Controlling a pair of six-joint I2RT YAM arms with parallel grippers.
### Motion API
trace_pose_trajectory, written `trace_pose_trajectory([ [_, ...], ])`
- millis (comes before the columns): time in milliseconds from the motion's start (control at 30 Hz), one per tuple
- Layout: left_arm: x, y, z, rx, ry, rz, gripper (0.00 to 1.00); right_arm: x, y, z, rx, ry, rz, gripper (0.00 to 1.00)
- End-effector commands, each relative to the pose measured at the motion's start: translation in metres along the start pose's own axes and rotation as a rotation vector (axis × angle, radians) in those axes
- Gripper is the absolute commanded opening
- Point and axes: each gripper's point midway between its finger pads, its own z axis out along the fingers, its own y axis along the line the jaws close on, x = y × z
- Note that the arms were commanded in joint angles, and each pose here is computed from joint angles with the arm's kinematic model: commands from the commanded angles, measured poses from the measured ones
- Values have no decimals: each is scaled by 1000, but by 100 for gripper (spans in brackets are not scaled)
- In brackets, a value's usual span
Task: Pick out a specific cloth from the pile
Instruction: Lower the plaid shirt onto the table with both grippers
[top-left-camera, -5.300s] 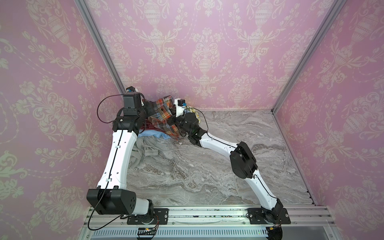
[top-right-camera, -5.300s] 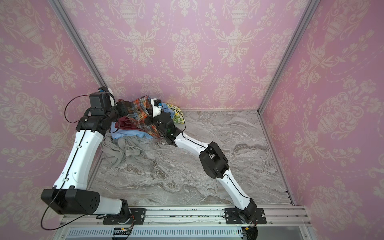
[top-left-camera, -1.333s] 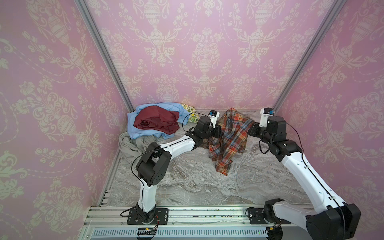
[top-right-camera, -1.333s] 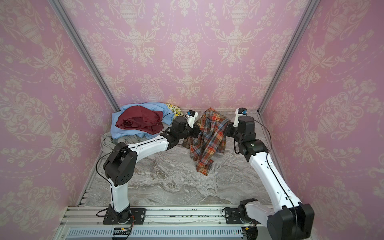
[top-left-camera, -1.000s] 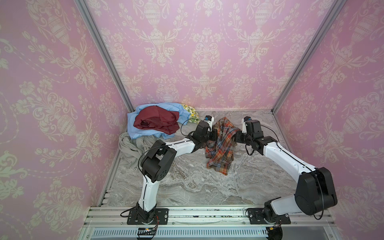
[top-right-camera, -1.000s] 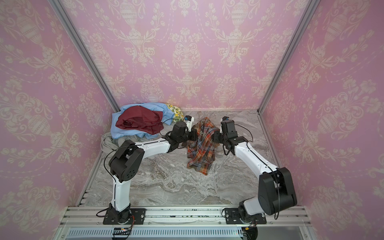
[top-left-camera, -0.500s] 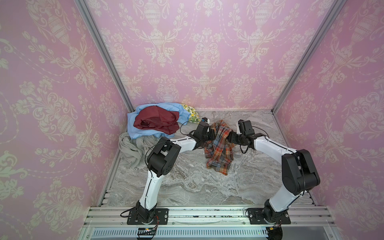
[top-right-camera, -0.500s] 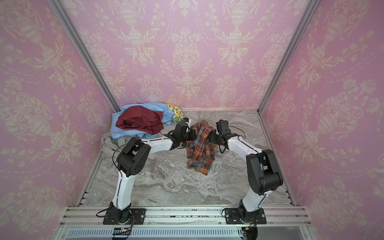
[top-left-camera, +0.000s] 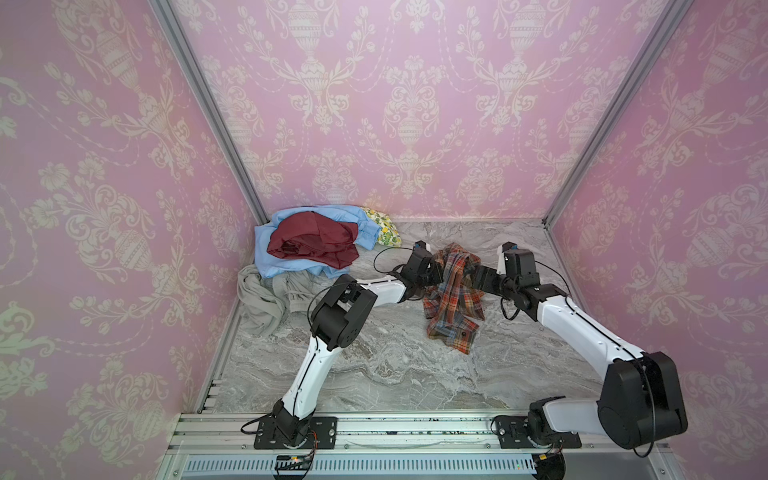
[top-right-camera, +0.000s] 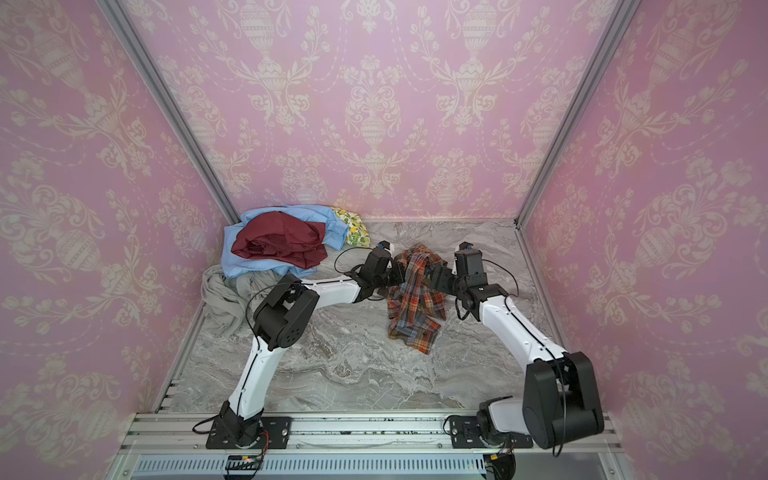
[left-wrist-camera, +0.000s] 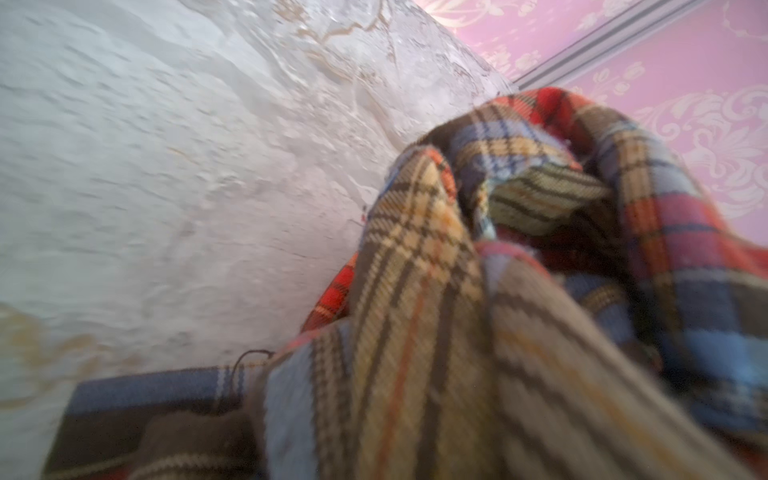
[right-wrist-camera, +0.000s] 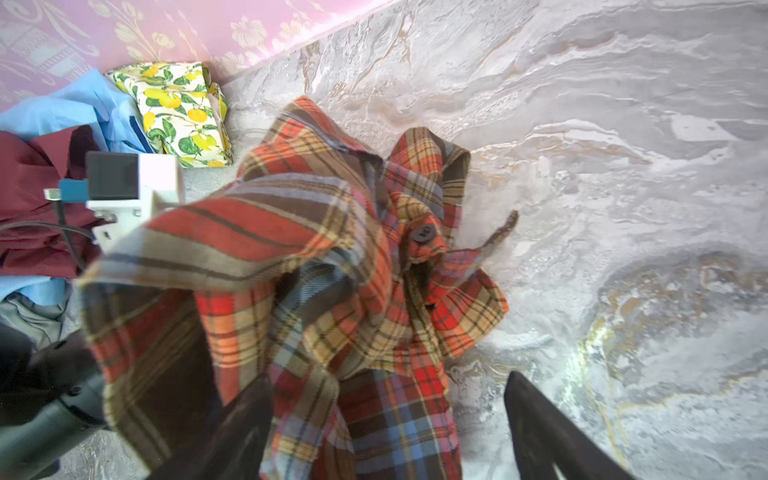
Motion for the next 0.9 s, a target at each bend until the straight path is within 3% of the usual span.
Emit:
trace_pose_trajectory([
  [0,29,-18,16,11,55,-17,6,-1,-3,-17,-11,-23,23,89],
  [133,28,-37,15,43,64,4,16,-4,-3,-33,-14,-50,11,94],
  [333,-12,-34,-23,67,30,58,62,-11,-9,-59,38,-96,4,95],
  [400,-20,-36,-34,81,24,83,70,-12,-10,-63,63,-103,-10,95],
  [633,-22,-48,-55,149,24,133,80,7,4,-50,120,-30,-69,95],
  [867,-1,-46,-51,207,99,93,78,14,18,-38,116,-27,-84,94],
])
